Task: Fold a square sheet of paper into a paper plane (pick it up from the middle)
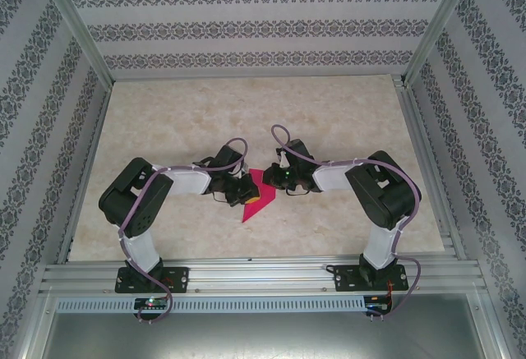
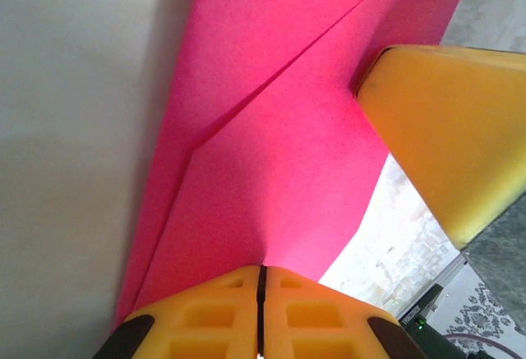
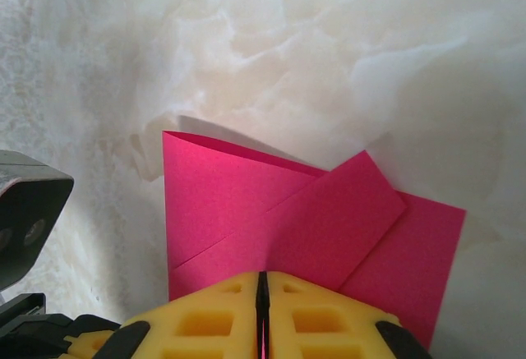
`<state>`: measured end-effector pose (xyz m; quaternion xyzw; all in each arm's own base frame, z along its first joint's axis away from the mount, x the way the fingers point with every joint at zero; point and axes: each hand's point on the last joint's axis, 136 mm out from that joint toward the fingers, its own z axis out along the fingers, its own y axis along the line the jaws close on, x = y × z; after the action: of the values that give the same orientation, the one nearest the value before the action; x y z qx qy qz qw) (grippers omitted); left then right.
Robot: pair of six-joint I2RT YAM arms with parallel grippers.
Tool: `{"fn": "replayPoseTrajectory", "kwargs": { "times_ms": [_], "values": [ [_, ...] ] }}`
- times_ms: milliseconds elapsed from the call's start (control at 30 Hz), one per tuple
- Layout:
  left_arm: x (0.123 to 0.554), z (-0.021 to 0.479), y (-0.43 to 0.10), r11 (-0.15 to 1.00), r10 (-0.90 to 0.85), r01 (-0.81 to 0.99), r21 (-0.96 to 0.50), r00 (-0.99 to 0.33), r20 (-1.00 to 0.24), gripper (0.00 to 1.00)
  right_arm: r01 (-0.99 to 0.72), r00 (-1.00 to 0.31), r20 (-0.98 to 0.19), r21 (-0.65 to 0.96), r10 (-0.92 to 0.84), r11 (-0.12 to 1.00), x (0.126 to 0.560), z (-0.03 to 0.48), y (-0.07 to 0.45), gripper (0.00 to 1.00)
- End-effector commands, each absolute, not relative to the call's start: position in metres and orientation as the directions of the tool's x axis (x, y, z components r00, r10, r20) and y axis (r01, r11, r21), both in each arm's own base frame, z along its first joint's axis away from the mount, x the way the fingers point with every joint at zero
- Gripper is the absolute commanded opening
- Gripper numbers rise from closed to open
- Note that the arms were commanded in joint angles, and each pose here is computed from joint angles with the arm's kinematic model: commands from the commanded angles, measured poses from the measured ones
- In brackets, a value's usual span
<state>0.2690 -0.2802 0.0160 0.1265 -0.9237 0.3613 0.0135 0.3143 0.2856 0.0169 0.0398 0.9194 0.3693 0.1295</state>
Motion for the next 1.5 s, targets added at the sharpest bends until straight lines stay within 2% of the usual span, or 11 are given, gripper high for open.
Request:
{"fn": "replayPoseTrajectory", "kwargs": {
  "times_ms": [0, 200, 300, 500, 667, 833, 1067, 1467],
  "values": [
    [0.225, -0.030, -0.244, 0.816, -0.237, -0.312, -0.487, -0.949, 0.210, 0.09, 0.036, -0.970, -0.167, 0.619, 0.177, 0.785, 0.302, 0.002, 0.271, 0.13],
    [0.227, -0.028, -0.247, 0.815, -0.215, -0.291, -0.500, -0.955, 0.206, 0.07, -0.027, -0.970, -0.186, 0.725, 0.157, 0.688, 0.305, 0.046, 0.299, 0.13],
    [0.229, -0.026, -0.249, 0.816, -0.209, -0.284, -0.504, -0.957, 0.202, 0.07, -0.039, -0.971, -0.184, 0.748, 0.150, 0.663, 0.302, 0.051, 0.308, 0.13],
    [0.230, -0.024, -0.251, 0.813, -0.200, -0.277, -0.512, -0.959, 0.203, 0.06, 0.013, -0.975, -0.144, 0.721, 0.169, 0.693, 0.301, 0.023, 0.307, 0.12],
    [0.227, -0.019, -0.252, 0.811, -0.176, -0.260, -0.525, -0.963, 0.205, 0.06, 0.095, -0.972, -0.107, 0.630, 0.207, 0.770, 0.296, -0.015, 0.287, 0.09],
    [0.209, -0.013, -0.251, 0.811, -0.102, -0.218, -0.543, -0.967, 0.236, 0.07, 0.159, -0.964, -0.085, 0.572, 0.251, 0.805, 0.290, -0.039, 0.267, 0.07],
    [0.173, -0.010, -0.240, 0.807, -0.032, -0.201, -0.556, -0.954, 0.299, 0.09, 0.168, -0.963, -0.089, 0.543, 0.255, 0.823, 0.288, -0.042, 0.259, 0.06],
    [0.136, -0.024, -0.208, 0.854, -0.061, -0.229, -0.467, -0.936, 0.347, 0.09, 0.158, -0.965, -0.094, 0.532, 0.244, 0.832, 0.288, -0.038, 0.256, 0.06]
  ]
}}
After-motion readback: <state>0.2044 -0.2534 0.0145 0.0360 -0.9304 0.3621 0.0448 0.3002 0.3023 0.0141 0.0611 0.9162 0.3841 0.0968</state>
